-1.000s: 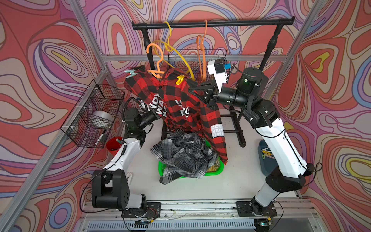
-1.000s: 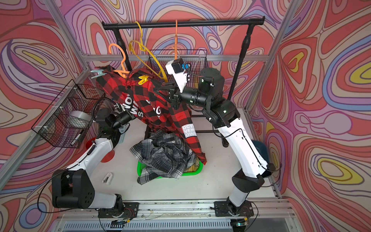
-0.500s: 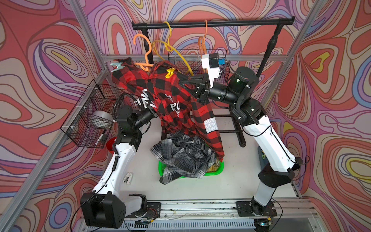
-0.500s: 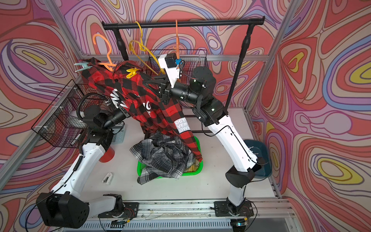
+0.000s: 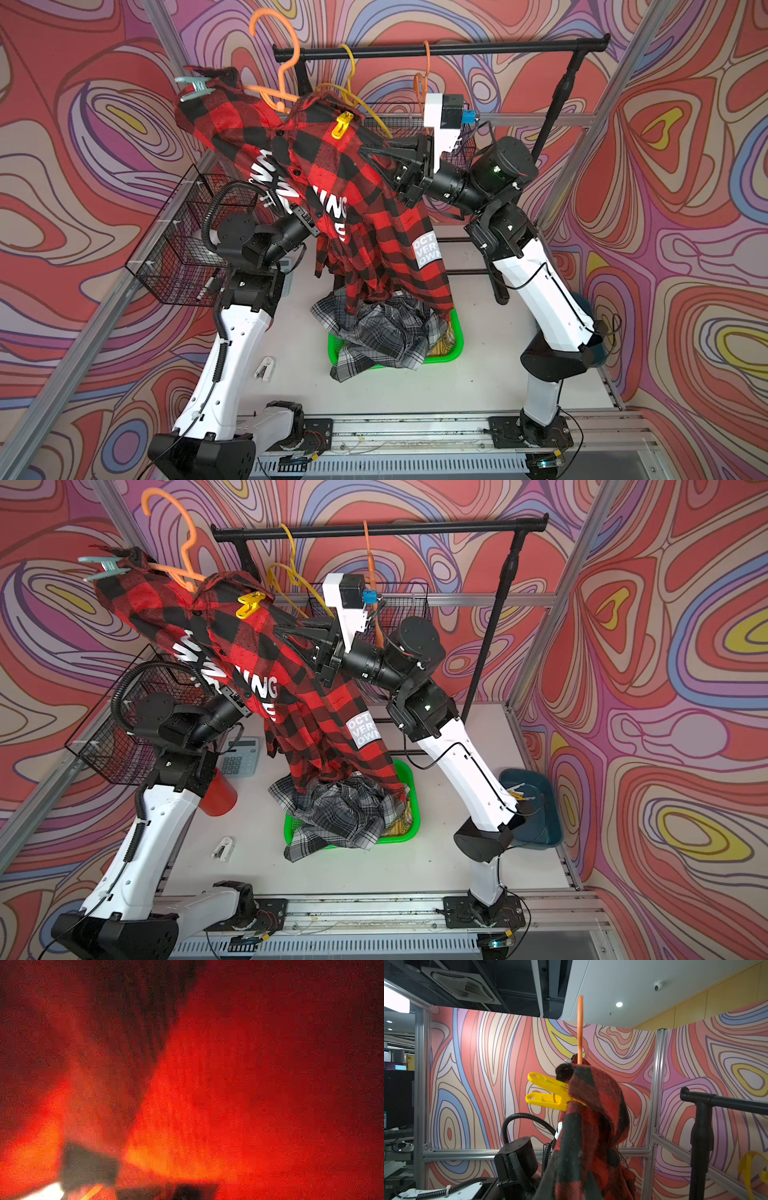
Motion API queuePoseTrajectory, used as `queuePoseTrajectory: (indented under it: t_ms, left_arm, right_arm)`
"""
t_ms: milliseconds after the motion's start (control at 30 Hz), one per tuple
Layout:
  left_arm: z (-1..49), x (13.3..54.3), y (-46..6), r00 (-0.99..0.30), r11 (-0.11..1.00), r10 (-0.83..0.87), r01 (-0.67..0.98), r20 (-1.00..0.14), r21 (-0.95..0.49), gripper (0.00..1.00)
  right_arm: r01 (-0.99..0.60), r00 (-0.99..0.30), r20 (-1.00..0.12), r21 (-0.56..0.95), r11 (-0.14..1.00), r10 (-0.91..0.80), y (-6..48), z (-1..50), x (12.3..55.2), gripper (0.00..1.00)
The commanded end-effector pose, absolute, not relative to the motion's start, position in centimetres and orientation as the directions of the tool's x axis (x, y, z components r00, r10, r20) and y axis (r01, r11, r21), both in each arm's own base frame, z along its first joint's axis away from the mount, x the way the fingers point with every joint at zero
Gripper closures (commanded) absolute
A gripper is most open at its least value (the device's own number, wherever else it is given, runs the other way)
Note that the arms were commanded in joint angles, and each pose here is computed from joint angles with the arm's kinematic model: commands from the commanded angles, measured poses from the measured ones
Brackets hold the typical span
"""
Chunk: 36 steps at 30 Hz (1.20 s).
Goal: Remove the clothespins securing long-sleeve shirts to the hanger
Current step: Place the long-sleeve shirt at the bin.
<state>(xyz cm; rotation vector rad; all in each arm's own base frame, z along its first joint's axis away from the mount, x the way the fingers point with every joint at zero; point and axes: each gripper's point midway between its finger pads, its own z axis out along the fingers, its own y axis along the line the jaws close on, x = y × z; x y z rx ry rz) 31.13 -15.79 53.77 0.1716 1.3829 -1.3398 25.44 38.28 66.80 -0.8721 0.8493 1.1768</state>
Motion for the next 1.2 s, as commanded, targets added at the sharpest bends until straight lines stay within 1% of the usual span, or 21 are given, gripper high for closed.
queuePoseTrajectory:
  t_ms: [0, 100, 200, 300, 400, 433, 500, 633, 700, 833, 867, 933, 1000, 1033, 1100, 1167]
  left_arm:
    - [54.9, 28.1, -17.7, -0.359, 0.276, -0.516, 0.790, -0.778, -0.548, 1.00]
    - [53.1, 27.7, -18.3, -0.389, 0.286, -0.504, 0.767, -0.771, -0.574, 1.00]
    - [49.9, 27.9, -18.2, -0.431, 0.309, -0.510, 0.716, -0.745, -0.626, 1.00]
    - [45.9, 28.0, -18.6, -0.496, 0.305, -0.519, 0.653, -0.696, -0.693, 1.00]
    - [40.8, 28.1, -19.2, -0.575, 0.310, -0.506, 0.574, -0.643, -0.758, 1.00]
    - [38.7, 28.2, -19.3, -0.601, 0.326, -0.501, 0.536, -0.623, -0.779, 1.00]
    - [35.6, 28.3, -18.9, -0.612, 0.363, -0.503, 0.491, -0.610, -0.792, 1.00]
    - [29.2, 29.0, -17.5, -0.619, 0.481, -0.513, 0.366, -0.594, -0.797, 1.00]
    - [27.0, 29.2, -17.0, -0.625, 0.522, -0.510, 0.321, -0.591, -0.790, 1.00]
    - [23.5, 29.6, -16.4, -0.648, 0.561, -0.518, 0.236, -0.559, -0.794, 1.00]
    - [23.0, 29.6, -16.2, -0.652, 0.569, -0.521, 0.215, -0.551, -0.793, 0.98]
    - [22.4, 29.6, -15.7, -0.660, 0.586, -0.524, 0.179, -0.538, -0.790, 0.83]
    - [22.1, 29.2, -15.0, -0.669, 0.609, -0.521, 0.145, -0.530, -0.780, 0.59]
    - [22.1, 29.1, -14.6, -0.666, 0.618, -0.522, 0.136, -0.533, -0.775, 0.51]
    - [22.0, 28.4, -13.5, -0.659, 0.628, -0.538, 0.104, -0.527, -0.771, 0.37]
    - [22.2, 27.7, -12.2, -0.643, 0.626, -0.566, 0.072, -0.516, -0.777, 0.31]
  right_arm:
    - [-0.984, 0.169, -0.872, -0.127, 0.123, 0.460, 38.8, 67.4, 24.8, 1.00]
    - [-0.989, 0.133, -0.888, -0.091, 0.115, 0.441, 39.2, 65.7, 25.2, 1.00]
    - [-0.991, 0.091, -0.914, -0.046, 0.123, 0.395, 39.5, 62.7, 25.7, 1.00]
    - [-0.989, 0.056, -0.926, -0.002, 0.145, 0.373, 38.9, 59.8, 25.7, 1.00]
    - [-0.987, 0.008, -0.946, 0.045, 0.156, 0.324, 38.7, 56.0, 25.6, 1.00]
    - [-0.983, -0.004, -0.951, 0.060, 0.172, 0.308, 38.4, 54.7, 25.7, 1.00]
    - [-0.973, -0.022, -0.959, 0.085, 0.215, 0.282, 37.8, 52.5, 26.0, 1.00]
    - [-0.957, -0.071, -0.973, 0.128, 0.260, 0.218, 36.6, 48.1, 26.2, 1.00]
    - [-0.947, -0.093, -0.976, 0.148, 0.284, 0.199, 35.7, 46.2, 26.9, 1.00]
    - [-0.935, -0.156, -0.967, 0.210, 0.285, 0.201, 33.2, 43.3, 28.2, 1.00]
    - [-0.932, -0.166, -0.967, 0.218, 0.290, 0.194, 32.9, 42.7, 28.4, 1.00]
    - [-0.923, -0.170, -0.972, 0.215, 0.321, 0.163, 32.4, 41.6, 28.8, 1.00]
    - [-0.914, -0.177, -0.975, 0.214, 0.345, 0.135, 32.0, 40.5, 29.2, 1.00]
    - [-0.911, -0.186, -0.974, 0.220, 0.349, 0.128, 31.8, 40.1, 29.4, 1.00]
    - [-0.906, -0.200, -0.975, 0.223, 0.359, 0.101, 31.5, 39.1, 29.7, 1.00]
    - [-0.903, -0.211, -0.975, 0.221, 0.368, 0.068, 31.5, 38.1, 29.9, 1.00]
